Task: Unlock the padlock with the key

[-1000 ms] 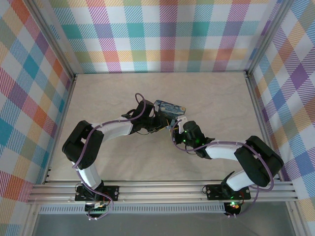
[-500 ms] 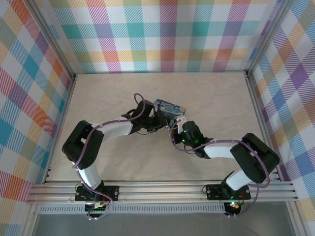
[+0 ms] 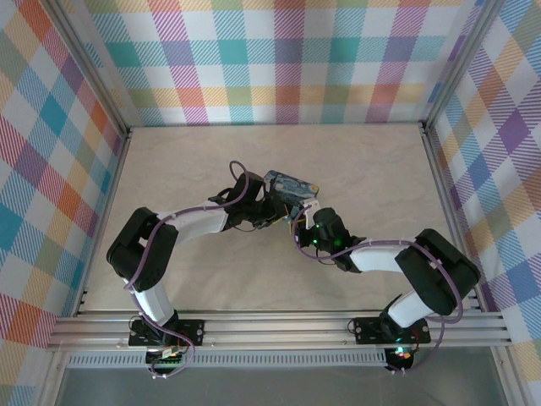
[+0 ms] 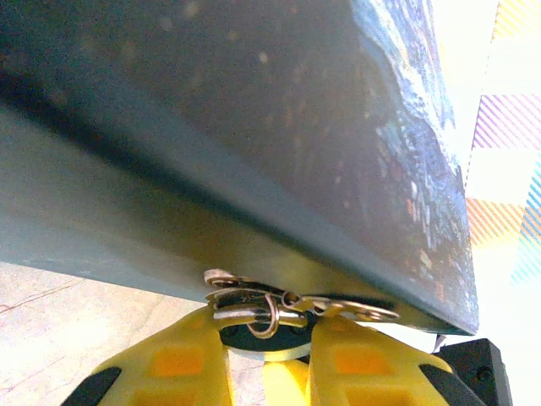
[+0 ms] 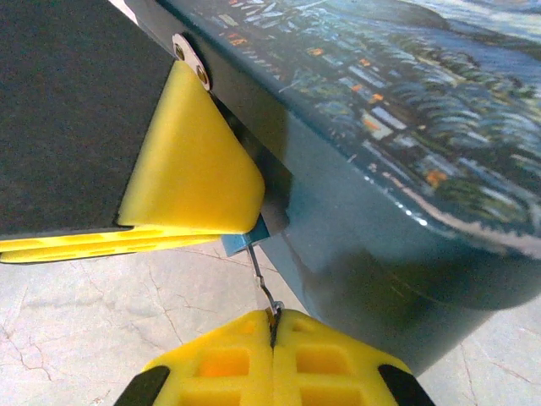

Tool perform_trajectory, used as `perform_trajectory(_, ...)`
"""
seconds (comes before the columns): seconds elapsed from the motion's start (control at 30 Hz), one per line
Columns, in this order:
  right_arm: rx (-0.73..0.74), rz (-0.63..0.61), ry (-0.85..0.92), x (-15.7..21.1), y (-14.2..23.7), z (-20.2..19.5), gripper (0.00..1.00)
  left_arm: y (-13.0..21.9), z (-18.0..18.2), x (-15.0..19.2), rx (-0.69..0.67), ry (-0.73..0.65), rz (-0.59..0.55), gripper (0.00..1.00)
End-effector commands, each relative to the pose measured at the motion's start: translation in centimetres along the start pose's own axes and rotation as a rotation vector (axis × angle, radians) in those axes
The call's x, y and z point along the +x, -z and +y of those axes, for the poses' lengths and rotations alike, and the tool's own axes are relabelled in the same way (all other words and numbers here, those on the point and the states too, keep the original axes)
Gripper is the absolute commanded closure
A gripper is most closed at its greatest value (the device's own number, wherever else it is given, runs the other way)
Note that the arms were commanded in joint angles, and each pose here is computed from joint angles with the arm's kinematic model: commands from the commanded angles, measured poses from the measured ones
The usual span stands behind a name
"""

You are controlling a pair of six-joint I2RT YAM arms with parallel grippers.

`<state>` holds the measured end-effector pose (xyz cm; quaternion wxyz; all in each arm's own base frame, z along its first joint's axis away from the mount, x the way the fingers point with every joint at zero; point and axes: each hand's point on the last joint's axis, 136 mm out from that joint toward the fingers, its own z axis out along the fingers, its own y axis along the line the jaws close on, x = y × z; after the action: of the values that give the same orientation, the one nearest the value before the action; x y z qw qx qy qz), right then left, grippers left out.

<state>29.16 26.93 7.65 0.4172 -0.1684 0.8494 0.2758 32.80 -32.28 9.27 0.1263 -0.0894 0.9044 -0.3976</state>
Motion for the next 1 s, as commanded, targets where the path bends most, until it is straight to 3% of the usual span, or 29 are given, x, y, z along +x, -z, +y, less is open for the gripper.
perform_trajectory(0.0,-0.209,-0.24,0.043,-7.9,1.3,5.6,1.0,-0.1,-1.3,1.7,0.045,-0.016,0.044,0.87)
perform_trajectory(0.97,-0.295,-0.333,0.147,-10.2,2.0,7.1,1.0,-0.3,-1.7,1.7,0.047,0.0,0.048,0.87)
